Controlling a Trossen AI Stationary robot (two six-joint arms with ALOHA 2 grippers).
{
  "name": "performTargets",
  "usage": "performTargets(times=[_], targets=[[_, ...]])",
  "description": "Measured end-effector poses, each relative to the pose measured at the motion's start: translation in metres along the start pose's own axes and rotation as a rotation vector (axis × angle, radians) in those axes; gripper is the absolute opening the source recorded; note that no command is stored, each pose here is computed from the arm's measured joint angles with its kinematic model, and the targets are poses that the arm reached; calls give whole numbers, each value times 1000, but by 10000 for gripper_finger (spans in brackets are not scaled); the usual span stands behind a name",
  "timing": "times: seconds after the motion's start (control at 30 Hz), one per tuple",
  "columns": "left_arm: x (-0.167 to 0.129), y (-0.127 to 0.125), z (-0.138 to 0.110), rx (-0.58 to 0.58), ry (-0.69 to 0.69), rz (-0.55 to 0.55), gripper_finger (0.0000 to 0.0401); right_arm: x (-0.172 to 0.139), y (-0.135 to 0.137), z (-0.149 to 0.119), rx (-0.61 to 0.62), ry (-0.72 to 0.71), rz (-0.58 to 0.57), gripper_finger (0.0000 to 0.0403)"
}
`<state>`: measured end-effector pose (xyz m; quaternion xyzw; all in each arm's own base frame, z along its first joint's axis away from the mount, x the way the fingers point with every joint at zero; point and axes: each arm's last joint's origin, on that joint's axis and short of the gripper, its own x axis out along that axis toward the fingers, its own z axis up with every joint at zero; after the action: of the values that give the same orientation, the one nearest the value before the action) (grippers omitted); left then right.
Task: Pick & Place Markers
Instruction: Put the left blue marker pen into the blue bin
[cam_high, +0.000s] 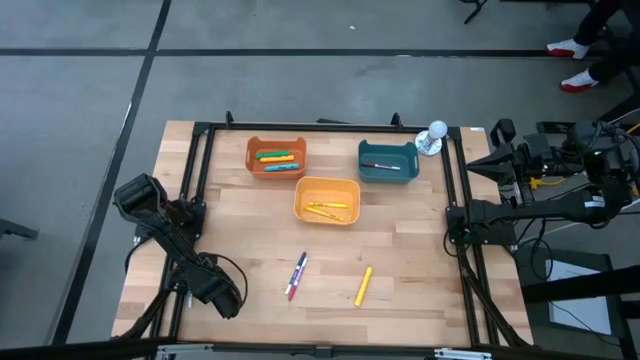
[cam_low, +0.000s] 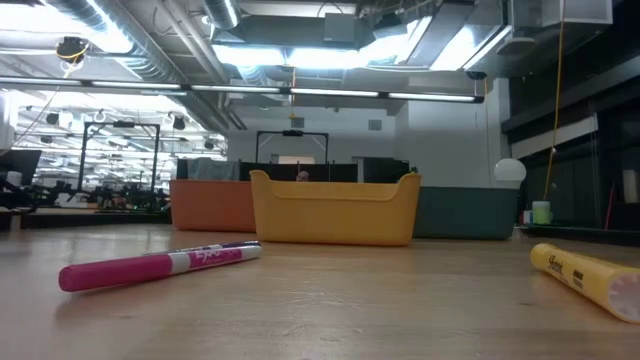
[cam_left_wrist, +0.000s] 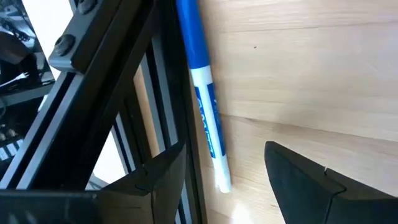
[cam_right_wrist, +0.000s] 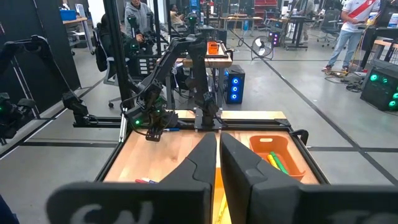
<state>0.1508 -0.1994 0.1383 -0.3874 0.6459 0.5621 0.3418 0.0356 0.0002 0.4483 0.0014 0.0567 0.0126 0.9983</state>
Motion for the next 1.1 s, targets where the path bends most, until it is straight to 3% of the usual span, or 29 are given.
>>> performTargets(times=[0.57,1.1], targets=[[9,9,-4,40,-47,-17,213,0,0,0,0,0,0,23],[-3,21,-2,78,-156,-178,214,0,0,0,0,0,0,23]])
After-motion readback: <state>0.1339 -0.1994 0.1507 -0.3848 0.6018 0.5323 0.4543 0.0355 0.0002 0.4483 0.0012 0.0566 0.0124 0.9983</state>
